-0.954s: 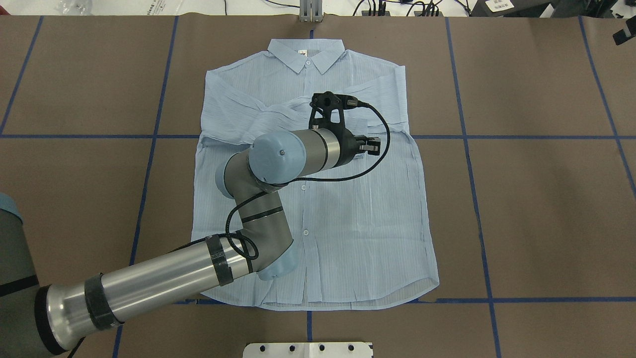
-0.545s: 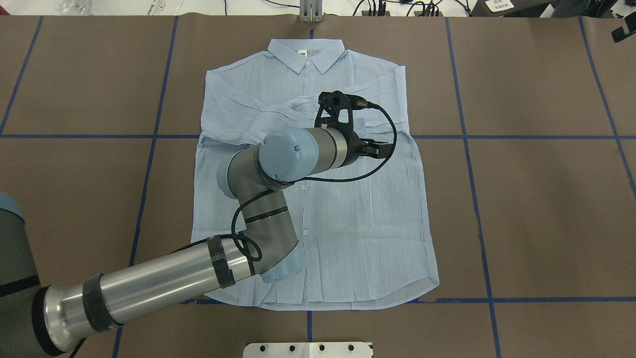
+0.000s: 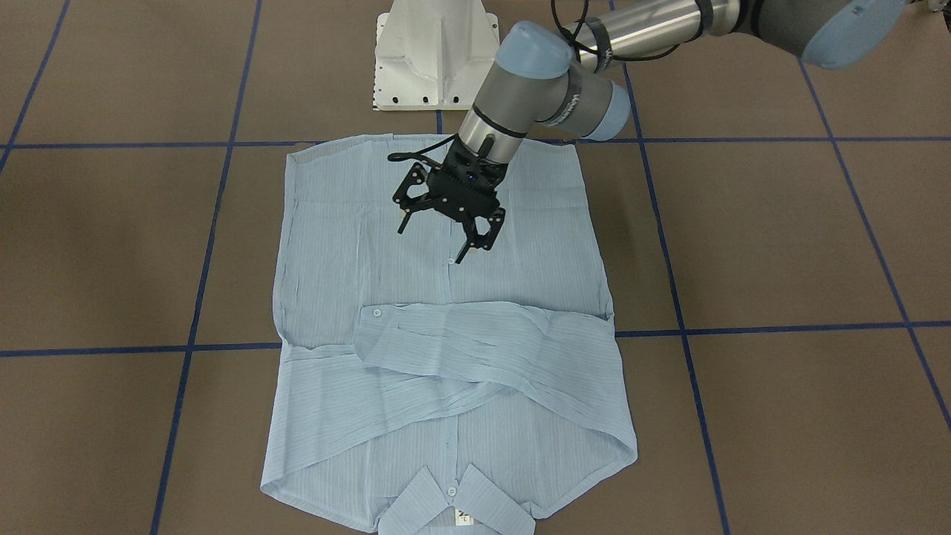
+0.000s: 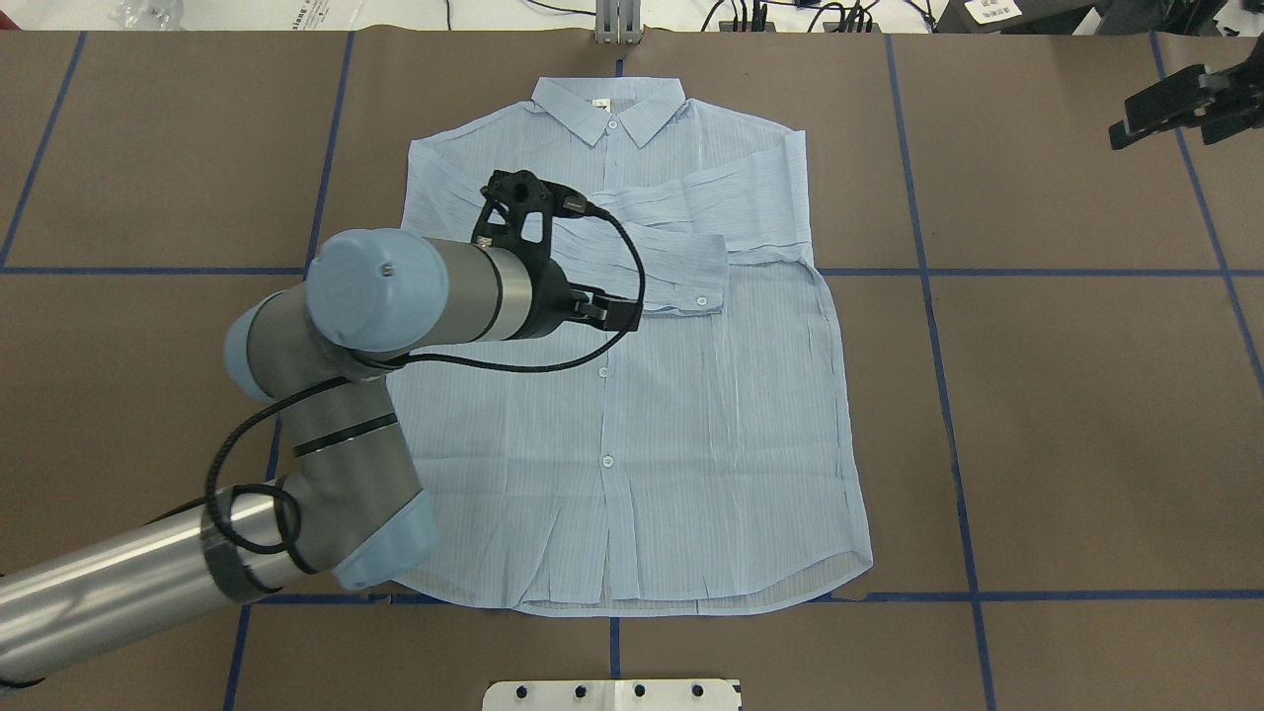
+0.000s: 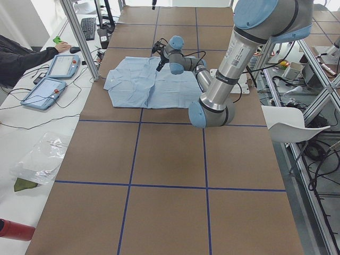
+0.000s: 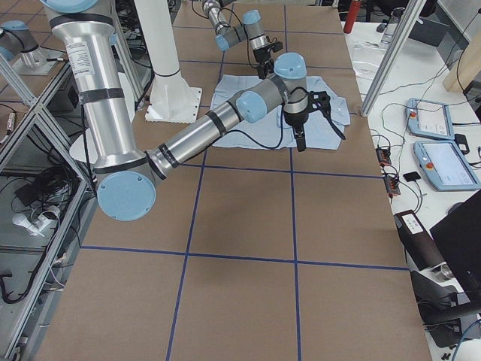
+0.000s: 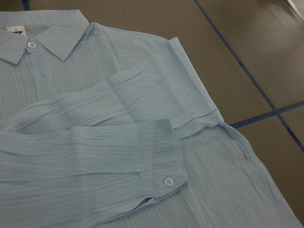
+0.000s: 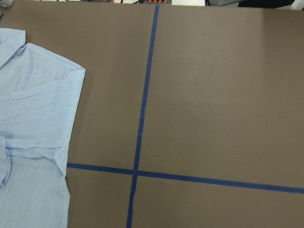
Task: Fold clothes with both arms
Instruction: 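Release the sleeve and withdraw the left gripper toward the hem, then lower both grippers to the hem corners nearest the robot and grasp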
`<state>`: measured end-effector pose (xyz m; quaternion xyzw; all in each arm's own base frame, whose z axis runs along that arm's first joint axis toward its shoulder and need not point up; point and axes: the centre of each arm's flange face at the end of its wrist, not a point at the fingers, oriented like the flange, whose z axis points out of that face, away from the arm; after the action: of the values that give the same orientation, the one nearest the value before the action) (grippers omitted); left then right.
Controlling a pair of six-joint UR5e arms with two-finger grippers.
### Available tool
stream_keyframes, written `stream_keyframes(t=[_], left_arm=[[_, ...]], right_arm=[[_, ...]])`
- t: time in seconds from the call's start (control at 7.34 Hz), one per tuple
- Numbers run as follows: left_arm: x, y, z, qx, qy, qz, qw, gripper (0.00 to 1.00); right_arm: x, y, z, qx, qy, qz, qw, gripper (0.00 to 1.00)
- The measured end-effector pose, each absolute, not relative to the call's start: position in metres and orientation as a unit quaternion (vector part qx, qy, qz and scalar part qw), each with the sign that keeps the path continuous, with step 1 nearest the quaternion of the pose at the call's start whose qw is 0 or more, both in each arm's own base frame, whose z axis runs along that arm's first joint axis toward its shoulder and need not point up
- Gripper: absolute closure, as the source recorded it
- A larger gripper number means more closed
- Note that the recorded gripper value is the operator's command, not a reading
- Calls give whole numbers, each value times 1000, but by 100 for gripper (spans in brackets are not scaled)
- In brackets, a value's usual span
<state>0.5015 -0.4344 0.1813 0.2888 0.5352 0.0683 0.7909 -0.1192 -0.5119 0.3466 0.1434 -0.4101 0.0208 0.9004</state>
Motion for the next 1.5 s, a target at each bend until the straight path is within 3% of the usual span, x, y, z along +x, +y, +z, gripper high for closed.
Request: stream_keyframes(t=[0.27, 0.68, 1.09, 1.23, 1.36, 1.5], left_arm=[[444, -407, 201, 279, 544, 77, 787, 0], [364, -356, 284, 229, 522, 52, 820, 0], [398, -290, 324, 161, 511, -25, 844, 0], [418, -265, 333, 140, 504, -41, 851, 5], [433, -246, 344, 122, 492, -52, 861, 17], [444, -234, 354, 107, 478, -60, 870, 37]], right_arm=[[-167, -445, 364, 145, -449, 56, 880, 0], [-240, -357, 382, 142, -454, 91, 875, 0], [-300, -307, 377, 134, -423, 109, 889, 0], [-309, -299, 375, 134, -417, 109, 892, 0], [-314, -294, 375, 136, -414, 108, 894, 0], [-319, -290, 374, 138, -412, 107, 894, 0]])
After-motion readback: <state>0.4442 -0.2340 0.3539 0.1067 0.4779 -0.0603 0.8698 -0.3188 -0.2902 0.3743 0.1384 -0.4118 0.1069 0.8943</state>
